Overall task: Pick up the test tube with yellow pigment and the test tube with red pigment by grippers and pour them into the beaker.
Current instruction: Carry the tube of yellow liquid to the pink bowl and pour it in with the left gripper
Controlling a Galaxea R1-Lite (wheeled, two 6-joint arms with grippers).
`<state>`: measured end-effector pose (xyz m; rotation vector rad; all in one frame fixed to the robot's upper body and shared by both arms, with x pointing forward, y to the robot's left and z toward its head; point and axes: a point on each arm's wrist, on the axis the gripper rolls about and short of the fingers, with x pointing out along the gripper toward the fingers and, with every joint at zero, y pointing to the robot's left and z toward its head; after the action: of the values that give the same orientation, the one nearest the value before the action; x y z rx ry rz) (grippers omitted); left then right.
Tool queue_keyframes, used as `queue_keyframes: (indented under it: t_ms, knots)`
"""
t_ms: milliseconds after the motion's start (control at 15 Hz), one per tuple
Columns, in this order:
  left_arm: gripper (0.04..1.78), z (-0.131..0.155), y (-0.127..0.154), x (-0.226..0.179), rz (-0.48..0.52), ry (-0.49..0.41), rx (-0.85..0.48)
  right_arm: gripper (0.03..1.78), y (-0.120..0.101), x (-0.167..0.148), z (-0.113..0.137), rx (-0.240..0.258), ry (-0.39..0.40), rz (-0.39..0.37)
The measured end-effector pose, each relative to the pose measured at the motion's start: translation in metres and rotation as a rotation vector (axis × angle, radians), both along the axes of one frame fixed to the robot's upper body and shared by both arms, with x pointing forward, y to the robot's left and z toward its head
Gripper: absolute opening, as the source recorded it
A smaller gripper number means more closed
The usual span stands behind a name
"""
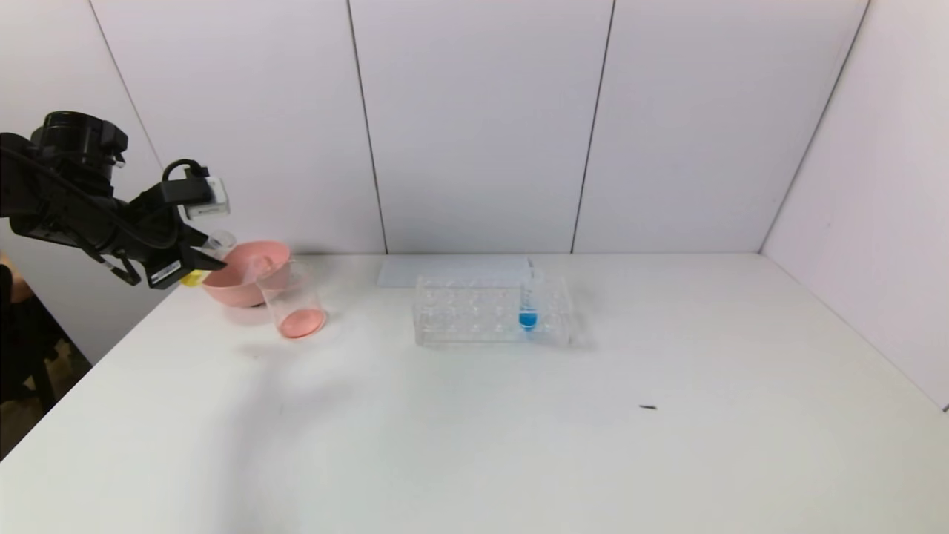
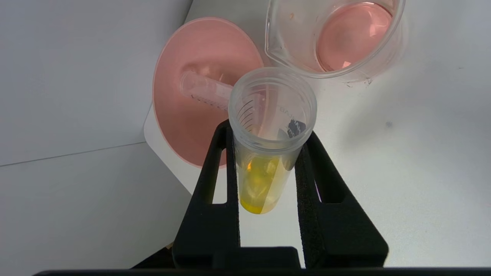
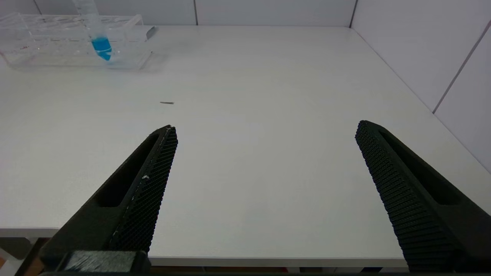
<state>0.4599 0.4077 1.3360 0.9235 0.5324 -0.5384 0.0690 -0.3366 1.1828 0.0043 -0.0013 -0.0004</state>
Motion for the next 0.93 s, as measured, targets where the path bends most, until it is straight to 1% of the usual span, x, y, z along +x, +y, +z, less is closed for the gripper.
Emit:
queue_keyframes:
  t_ms: [200, 467, 600, 733, 933]
  knots:
    - [0.44, 0.003, 0.0, -0.001, -0.031, 0.001, 0.033, 1.7, 0.0, 0.0, 0.0, 0.0, 0.0, 0.0]
    - [0.44, 0.007, -0.001, 0.0, -0.079, 0.055, 0.069, 1.7, 0.0, 0.0, 0.0, 0.0, 0.0, 0.0]
    - [0.44, 0.008, 0.0, 0.004, -0.097, 0.048, 0.089, 1.7, 0.0, 0.0, 0.0, 0.0, 0.0, 0.0]
    - [0.44, 0.008, 0.0, 0.006, -0.107, 0.06, 0.098, 1.7, 0.0, 0.0, 0.0, 0.0, 0.0, 0.0]
    - [0.44, 0.008, 0.0, 0.009, -0.156, 0.077, 0.138, 1.7, 0.0, 0.0, 0.0, 0.0, 0.0, 0.0]
